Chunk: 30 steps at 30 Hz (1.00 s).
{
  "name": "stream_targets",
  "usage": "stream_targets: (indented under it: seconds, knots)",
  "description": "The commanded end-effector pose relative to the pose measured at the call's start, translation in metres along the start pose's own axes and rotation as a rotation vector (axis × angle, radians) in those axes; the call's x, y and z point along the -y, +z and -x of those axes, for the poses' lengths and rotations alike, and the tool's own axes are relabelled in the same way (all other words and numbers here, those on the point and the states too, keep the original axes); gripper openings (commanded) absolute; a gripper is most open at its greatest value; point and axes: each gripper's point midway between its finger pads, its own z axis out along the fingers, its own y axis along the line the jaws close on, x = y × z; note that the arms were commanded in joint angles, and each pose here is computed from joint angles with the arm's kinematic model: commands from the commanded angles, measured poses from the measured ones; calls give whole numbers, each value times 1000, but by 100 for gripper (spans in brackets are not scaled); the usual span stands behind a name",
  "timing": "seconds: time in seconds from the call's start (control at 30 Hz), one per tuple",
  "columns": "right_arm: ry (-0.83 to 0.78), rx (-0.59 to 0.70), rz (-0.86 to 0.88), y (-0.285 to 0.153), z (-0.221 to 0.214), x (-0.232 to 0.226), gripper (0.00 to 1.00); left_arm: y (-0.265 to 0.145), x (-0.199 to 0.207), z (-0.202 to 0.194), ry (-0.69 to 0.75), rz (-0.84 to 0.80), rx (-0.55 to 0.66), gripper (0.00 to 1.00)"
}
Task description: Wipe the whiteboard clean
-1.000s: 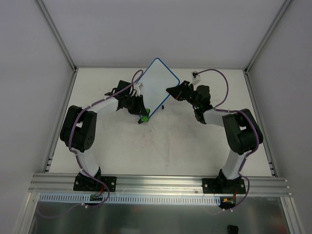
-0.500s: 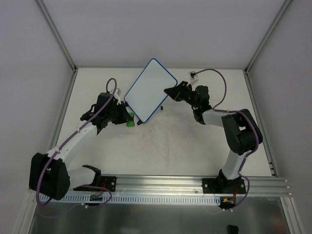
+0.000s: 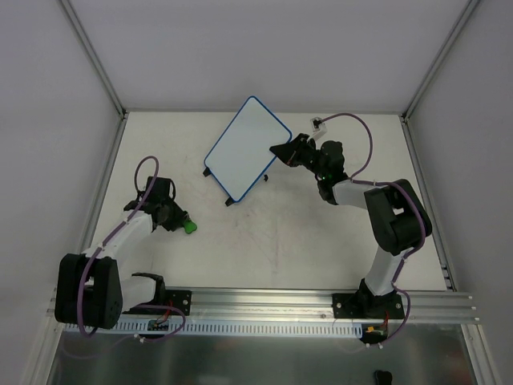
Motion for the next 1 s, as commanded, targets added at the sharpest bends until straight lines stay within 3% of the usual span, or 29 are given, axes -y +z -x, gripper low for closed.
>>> stream_targets:
  seconds: [0.0, 0.1, 0.17, 0.33, 0.37, 0.47, 0.67, 0.77, 0.83, 0.97]
  knots:
    - [-95, 39, 93, 1, 12, -23, 0, 4, 0, -2, -66, 25, -47, 0]
    - [-91, 39, 91, 1, 11, -23, 0, 9, -2, -2, -51, 54, -65, 3]
    - [-93, 43, 84, 1, 12, -22, 0, 12, 0, -2, -35, 56, -82, 20]
    - [-93, 41, 89, 1, 12, -23, 0, 15, -1, -6, -17, 60, -111, 34]
    - [-93, 41, 89, 1, 12, -23, 0, 15, 0, -5, -19, 56, -107, 45]
    - [-90, 40, 88, 1, 12, -22, 0, 10, 1, -1, -16, 42, -83, 60]
    - [-93, 40, 90, 1, 12, -23, 0, -1, 6, 4, 1, -1, -46, 68]
    - [-95, 41, 91, 1, 13, -23, 0, -7, 17, 7, 83, -71, -35, 71]
    - [-91, 39, 87, 2, 12, -21, 3, -9, 27, 9, 189, -149, -21, 76]
    - [-91, 37, 91, 3, 11, -22, 10, -16, 23, 18, 217, -170, 73, 89]
